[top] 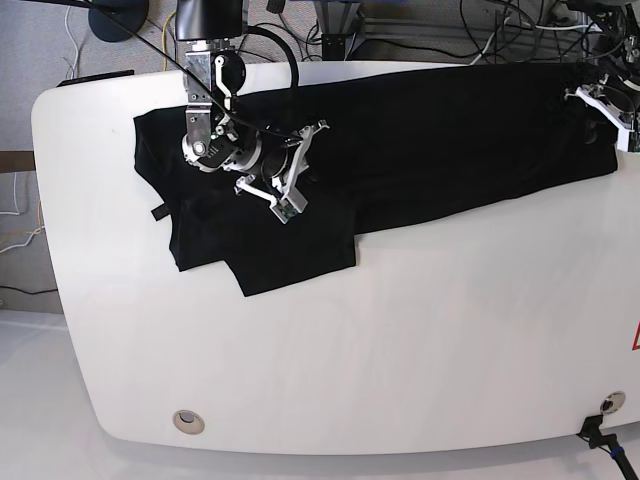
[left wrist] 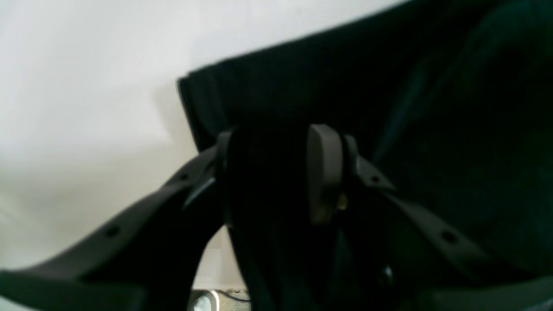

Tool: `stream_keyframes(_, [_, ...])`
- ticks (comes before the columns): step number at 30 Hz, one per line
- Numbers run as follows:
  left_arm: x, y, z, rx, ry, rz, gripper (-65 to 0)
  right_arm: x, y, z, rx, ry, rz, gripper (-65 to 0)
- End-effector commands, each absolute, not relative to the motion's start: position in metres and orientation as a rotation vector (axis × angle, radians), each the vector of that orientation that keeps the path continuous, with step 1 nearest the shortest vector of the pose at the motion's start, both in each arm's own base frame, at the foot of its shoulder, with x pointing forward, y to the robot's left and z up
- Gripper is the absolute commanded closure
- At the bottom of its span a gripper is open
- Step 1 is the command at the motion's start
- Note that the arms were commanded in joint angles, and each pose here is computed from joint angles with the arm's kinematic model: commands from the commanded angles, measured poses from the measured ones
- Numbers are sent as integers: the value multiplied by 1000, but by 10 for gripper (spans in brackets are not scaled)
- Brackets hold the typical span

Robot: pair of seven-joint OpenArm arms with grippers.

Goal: Fold the T-shirt properly
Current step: 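Pull the shirt edges with both grippers to flatten the folded shirt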

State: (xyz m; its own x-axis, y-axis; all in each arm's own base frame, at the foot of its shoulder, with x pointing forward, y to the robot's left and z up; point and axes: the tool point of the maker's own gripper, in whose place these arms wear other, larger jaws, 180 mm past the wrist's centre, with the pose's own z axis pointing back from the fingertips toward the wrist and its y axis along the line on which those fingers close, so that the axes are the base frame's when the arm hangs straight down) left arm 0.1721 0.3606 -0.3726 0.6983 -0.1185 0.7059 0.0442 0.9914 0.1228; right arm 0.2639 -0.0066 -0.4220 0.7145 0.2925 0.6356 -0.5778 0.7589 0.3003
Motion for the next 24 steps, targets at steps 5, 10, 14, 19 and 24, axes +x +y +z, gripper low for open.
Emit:
stream_keyframes(5, [150, 378, -359, 140, -778, -92, -219, 267, -6, -418, 501, -606, 517, 0])
stream_keyframes(10, [156, 402, -331, 216, -841, -67, -219, 267, -6, -418, 501, -606, 517, 0])
stream_keyframes(14, [204, 389, -288, 224, -1017, -97, -219, 267, -6, -419, 502, -605, 517, 0])
stream_keyframes(19, [239, 357, -299, 121, -1004, -115, -219, 270, -6, -417, 500, -612, 519, 0])
stream_keyframes(24, [228, 330, -355, 81, -848, -150, -218, 285, -7, -404, 488, -656, 529, 0])
